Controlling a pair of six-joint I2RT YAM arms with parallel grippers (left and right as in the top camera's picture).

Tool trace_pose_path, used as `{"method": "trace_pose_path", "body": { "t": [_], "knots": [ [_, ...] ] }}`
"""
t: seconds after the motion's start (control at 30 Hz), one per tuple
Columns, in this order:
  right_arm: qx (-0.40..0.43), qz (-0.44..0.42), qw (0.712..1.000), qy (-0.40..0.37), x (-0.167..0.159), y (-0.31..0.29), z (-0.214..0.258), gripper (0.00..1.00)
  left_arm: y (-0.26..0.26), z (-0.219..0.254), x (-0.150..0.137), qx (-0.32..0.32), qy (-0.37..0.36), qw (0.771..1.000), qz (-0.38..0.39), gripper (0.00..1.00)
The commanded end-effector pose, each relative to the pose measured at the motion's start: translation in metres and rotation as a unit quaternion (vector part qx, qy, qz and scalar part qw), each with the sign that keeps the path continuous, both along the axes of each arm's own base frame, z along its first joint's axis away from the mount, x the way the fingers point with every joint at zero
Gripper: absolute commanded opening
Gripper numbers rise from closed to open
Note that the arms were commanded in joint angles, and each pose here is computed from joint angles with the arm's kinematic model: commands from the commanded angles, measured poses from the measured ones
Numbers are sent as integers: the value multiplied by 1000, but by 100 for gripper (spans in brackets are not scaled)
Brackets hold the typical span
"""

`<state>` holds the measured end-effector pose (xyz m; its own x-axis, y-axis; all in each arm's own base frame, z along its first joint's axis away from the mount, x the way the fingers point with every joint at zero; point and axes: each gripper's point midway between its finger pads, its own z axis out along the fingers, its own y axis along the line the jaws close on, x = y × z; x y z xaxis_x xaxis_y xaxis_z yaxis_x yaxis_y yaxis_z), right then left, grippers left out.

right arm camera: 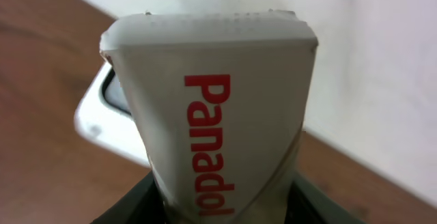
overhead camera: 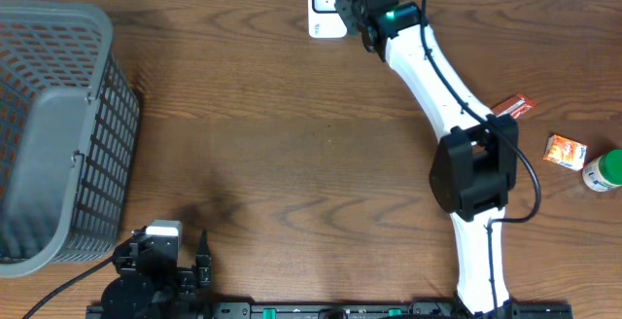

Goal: Scan the item barcode
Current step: 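Hold the Panadol box barcode in front of the white scanner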

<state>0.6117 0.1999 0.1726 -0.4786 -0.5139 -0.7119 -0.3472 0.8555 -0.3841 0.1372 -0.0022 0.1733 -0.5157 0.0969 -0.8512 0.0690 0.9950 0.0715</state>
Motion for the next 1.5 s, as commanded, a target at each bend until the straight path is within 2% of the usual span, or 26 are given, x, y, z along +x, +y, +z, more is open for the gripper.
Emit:
{"method": "trace_pose_path", "body": {
  "t": [0.0,0.2,0.4,0.53,0.63,0.77,0.87,1.07,1.3,1.47],
  "knots": [
    [-70,2,997,-22,14,-5,-13,44,0,0,0,-2,-2,1000,2,93],
    [-160,4,984,-81,36,3,-28,45,0,0,0,-2,-2,1000,2,93],
    [-232,52,964,-120,36,50,-51,44,0,0,0,-2,-2,1000,2,93],
    [-307,61,936,-160,38,69,-62,45,0,0,0,-2,-2,1000,2,93],
    [-373,88,911,-156,34,78,-80,45,0,0,0,-2,-2,1000,2,93],
    [-378,91,907,-164,35,81,-78,45,0,0,0,-2,-2,1000,2,93],
    [-410,97,891,-169,38,76,-72,45,0,0,0,-2,-2,1000,2,93],
    [-434,104,878,-171,43,70,-68,44,0,0,0,-2,-2,1000,2,93],
    [-418,110,885,-172,48,65,-71,46,0,0,0,-2,-2,1000,2,93],
    [-416,115,891,-141,42,61,-78,46,0,0,0,-2,-2,1000,2,93]
  ]
}}
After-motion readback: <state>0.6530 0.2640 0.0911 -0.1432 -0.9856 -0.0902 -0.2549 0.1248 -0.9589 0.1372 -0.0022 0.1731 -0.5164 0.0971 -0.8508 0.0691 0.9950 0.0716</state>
